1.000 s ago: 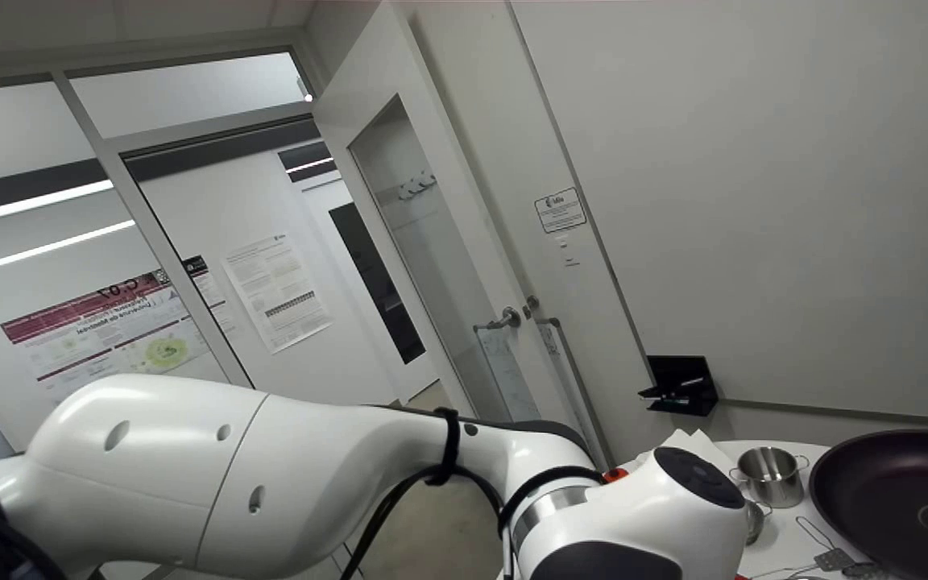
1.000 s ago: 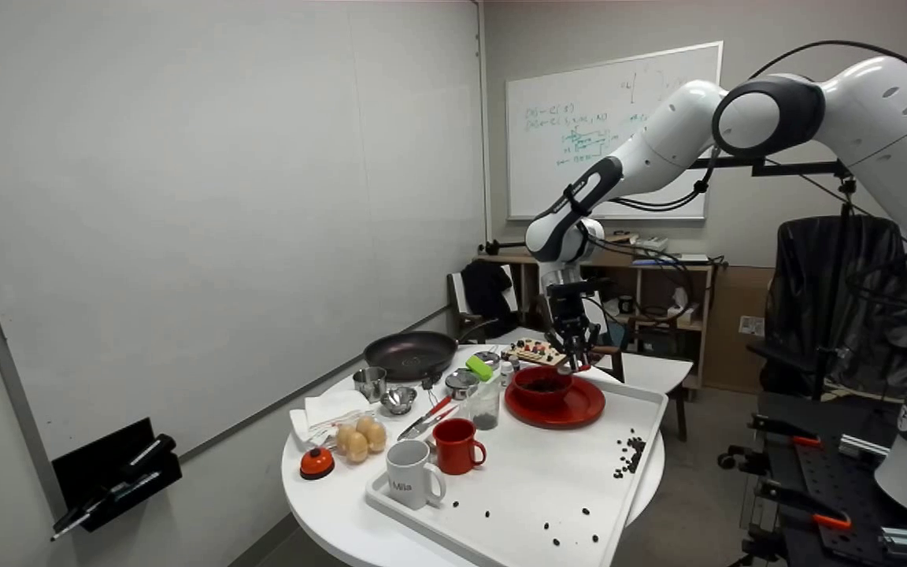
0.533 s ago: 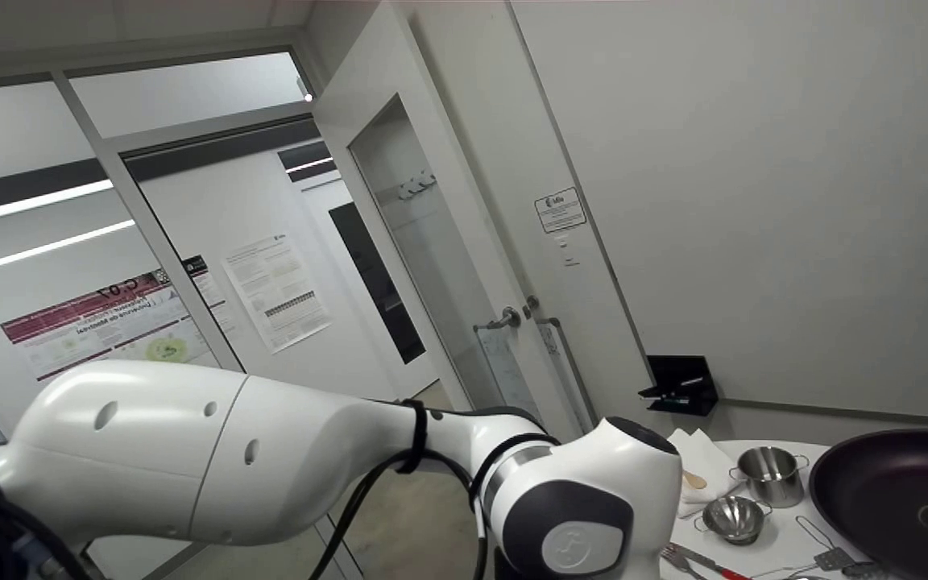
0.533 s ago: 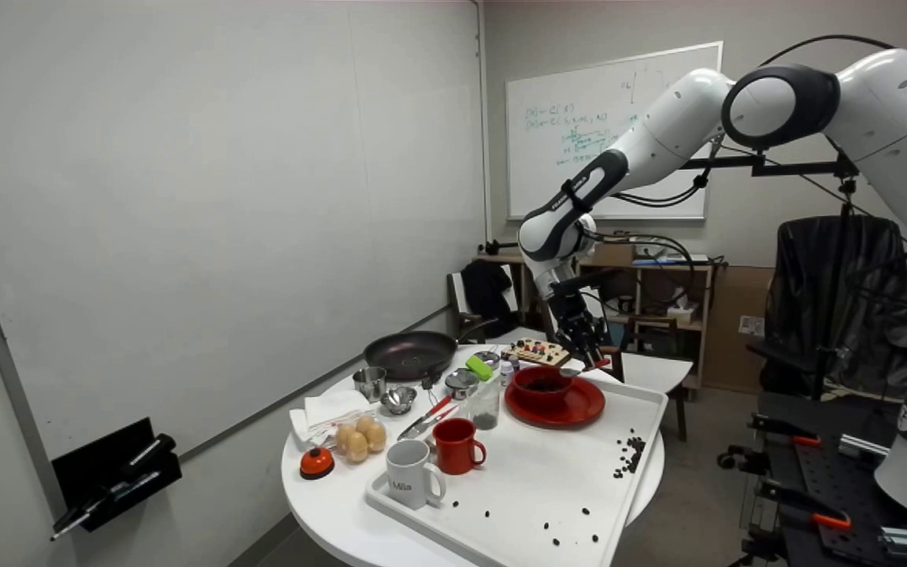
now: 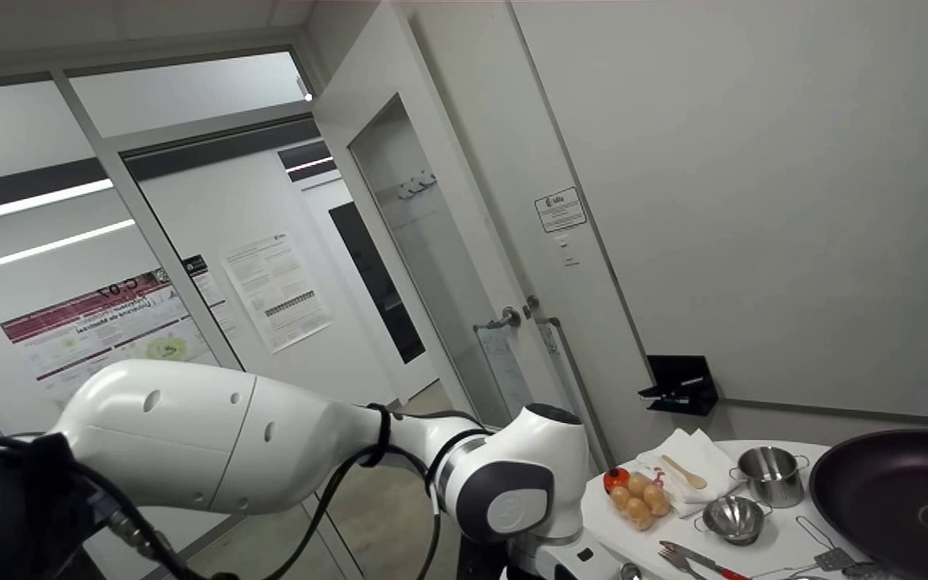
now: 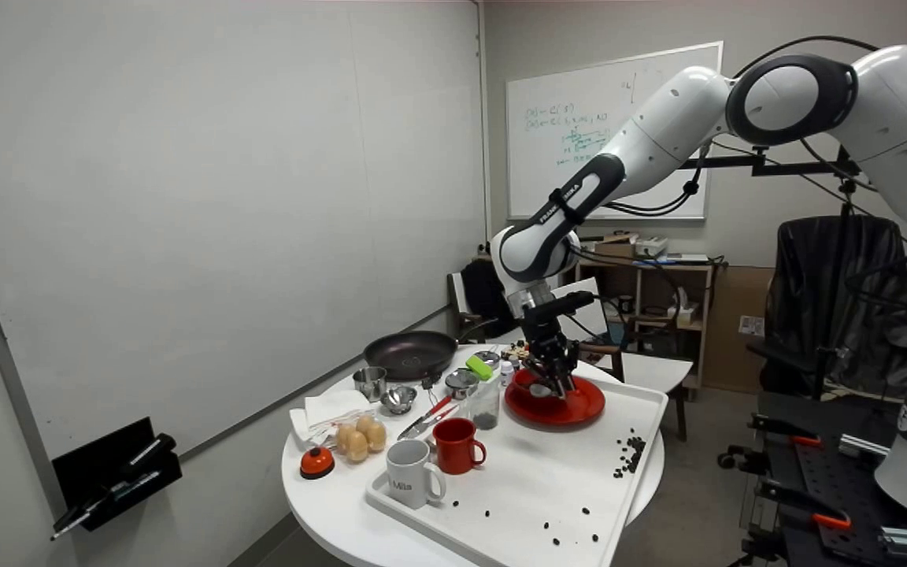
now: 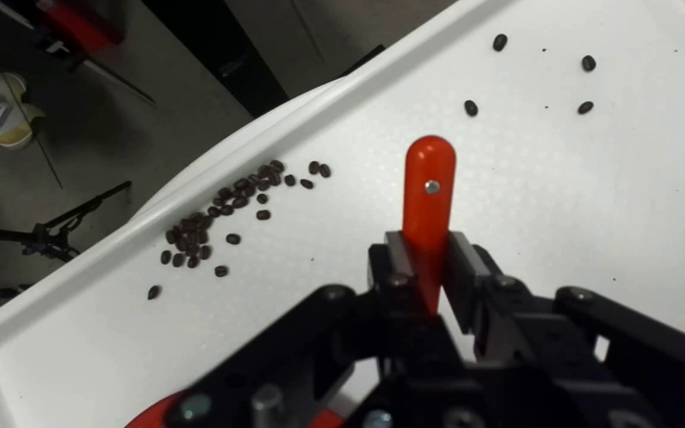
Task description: Use the spoon to mix the contents of the bowl
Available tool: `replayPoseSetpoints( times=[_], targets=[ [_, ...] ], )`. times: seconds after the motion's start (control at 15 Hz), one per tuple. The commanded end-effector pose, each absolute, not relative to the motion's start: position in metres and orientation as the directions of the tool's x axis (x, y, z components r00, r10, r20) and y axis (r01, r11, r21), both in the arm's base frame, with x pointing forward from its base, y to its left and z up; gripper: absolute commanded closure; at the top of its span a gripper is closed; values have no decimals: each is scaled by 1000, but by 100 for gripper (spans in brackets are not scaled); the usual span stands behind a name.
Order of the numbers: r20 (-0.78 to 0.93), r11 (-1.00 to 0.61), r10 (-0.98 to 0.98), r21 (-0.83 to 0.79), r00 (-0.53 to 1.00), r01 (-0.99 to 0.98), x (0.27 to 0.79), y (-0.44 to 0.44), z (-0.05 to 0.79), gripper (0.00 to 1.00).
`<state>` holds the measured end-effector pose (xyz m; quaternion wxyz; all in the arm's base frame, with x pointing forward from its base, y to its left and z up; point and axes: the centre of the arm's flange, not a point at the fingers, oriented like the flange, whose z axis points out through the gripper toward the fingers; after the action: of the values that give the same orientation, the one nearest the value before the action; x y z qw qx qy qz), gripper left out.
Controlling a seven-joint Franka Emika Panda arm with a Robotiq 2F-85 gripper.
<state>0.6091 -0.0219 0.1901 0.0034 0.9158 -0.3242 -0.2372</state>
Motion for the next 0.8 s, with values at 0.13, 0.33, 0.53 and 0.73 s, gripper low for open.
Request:
replayPoseSetpoints(
  times=[0.13,0.33,0.53,0.73],
  targets=[
    [-286,-705,-702,147,653,-694,611,21,177,93],
    [-190,-654,-752,88,631,-752,622,27,168,94],
    [-169,-582,-807,69,565,-810,632,19,153,94],
    [-183,-516,-849,80,496,-853,635,8,135,94]
  ],
)
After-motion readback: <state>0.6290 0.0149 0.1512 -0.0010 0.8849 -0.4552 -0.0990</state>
